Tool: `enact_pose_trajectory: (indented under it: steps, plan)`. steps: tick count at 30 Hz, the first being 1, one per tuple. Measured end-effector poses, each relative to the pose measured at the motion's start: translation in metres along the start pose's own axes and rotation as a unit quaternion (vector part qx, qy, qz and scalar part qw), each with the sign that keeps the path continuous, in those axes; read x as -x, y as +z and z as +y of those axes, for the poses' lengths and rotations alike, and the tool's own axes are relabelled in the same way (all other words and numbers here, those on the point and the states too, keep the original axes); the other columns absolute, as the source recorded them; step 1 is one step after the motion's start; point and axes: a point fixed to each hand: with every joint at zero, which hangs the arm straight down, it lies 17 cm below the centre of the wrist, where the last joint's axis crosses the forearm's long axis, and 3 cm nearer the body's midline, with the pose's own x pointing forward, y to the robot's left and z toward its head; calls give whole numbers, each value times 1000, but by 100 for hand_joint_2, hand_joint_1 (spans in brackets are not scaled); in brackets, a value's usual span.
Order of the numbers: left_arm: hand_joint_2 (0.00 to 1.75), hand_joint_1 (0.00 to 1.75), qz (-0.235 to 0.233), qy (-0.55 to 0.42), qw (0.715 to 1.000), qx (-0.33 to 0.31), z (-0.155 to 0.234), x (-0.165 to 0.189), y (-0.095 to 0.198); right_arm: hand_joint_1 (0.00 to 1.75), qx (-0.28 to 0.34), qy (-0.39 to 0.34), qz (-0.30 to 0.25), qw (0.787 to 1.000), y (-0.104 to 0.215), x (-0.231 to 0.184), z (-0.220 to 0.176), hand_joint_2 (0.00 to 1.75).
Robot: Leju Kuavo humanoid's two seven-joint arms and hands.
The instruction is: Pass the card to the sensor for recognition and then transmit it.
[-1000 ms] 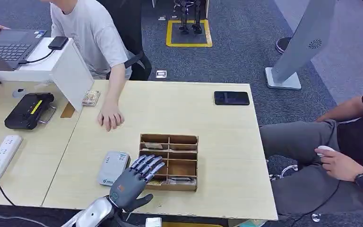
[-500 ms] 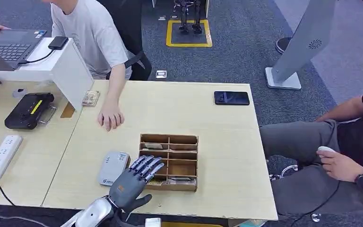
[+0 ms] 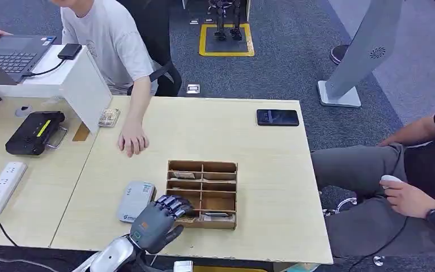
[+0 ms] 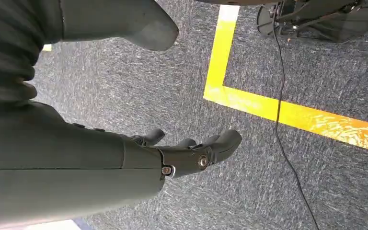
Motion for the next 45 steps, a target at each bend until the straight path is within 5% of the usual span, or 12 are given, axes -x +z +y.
enact_pose_trajectory:
  steps: [33,37,42,45]
  plan:
    - [175,175,-3,64,998,-6,9,4,-2,0,-4,1,-10,1000,0,-4,1,175]
    - [175,175,-27,100,994,-35,83,39,-30,0,-6,9,-18,1000,-1,-3,-5,175]
    - [175,175,-56,86,991,-81,274,103,-85,0,0,13,-17,1000,-2,1,-15,175]
    - [175,175,-67,51,990,-115,375,110,-98,0,-3,12,-20,1000,-2,1,-15,175]
